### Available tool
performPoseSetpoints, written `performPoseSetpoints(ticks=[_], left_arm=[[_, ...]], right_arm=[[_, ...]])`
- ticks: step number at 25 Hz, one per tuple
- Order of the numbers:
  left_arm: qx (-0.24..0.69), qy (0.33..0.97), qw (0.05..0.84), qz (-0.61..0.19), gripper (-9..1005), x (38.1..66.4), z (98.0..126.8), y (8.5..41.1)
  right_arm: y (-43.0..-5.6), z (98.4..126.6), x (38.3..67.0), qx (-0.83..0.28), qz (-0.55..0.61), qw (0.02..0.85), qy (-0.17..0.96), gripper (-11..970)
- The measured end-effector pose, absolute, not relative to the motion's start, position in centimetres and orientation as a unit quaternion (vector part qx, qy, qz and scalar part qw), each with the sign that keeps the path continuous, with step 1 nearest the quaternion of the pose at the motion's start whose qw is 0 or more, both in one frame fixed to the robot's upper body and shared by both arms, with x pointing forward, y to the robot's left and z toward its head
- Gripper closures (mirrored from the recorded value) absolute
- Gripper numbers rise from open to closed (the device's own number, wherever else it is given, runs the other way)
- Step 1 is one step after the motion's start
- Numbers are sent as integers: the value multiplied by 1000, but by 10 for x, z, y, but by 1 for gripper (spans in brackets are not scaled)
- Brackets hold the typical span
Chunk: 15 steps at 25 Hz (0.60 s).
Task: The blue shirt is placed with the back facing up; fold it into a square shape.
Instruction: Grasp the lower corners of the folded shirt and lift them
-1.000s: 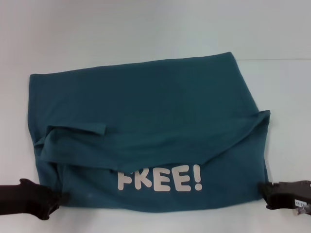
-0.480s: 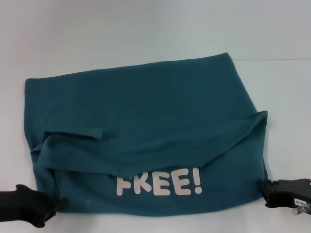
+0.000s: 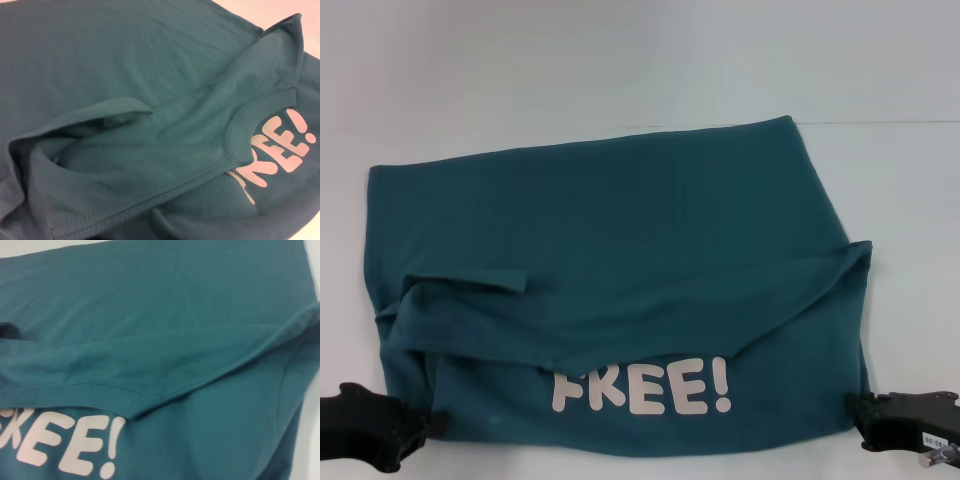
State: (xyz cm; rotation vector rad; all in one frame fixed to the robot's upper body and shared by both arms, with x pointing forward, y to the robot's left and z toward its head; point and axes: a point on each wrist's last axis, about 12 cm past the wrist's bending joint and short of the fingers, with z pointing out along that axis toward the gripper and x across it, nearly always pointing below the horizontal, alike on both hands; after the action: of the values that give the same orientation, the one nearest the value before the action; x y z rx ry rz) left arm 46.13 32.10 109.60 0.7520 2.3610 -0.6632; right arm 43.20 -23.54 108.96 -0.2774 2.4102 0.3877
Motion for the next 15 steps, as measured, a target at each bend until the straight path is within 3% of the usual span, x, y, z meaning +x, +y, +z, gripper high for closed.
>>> performPoseSetpoints(ticks=[15], left_arm=[[290,877,282,-258,976,464,1101,316]], right_arm=[[-227,1116,447,-128,159,362,910,923]])
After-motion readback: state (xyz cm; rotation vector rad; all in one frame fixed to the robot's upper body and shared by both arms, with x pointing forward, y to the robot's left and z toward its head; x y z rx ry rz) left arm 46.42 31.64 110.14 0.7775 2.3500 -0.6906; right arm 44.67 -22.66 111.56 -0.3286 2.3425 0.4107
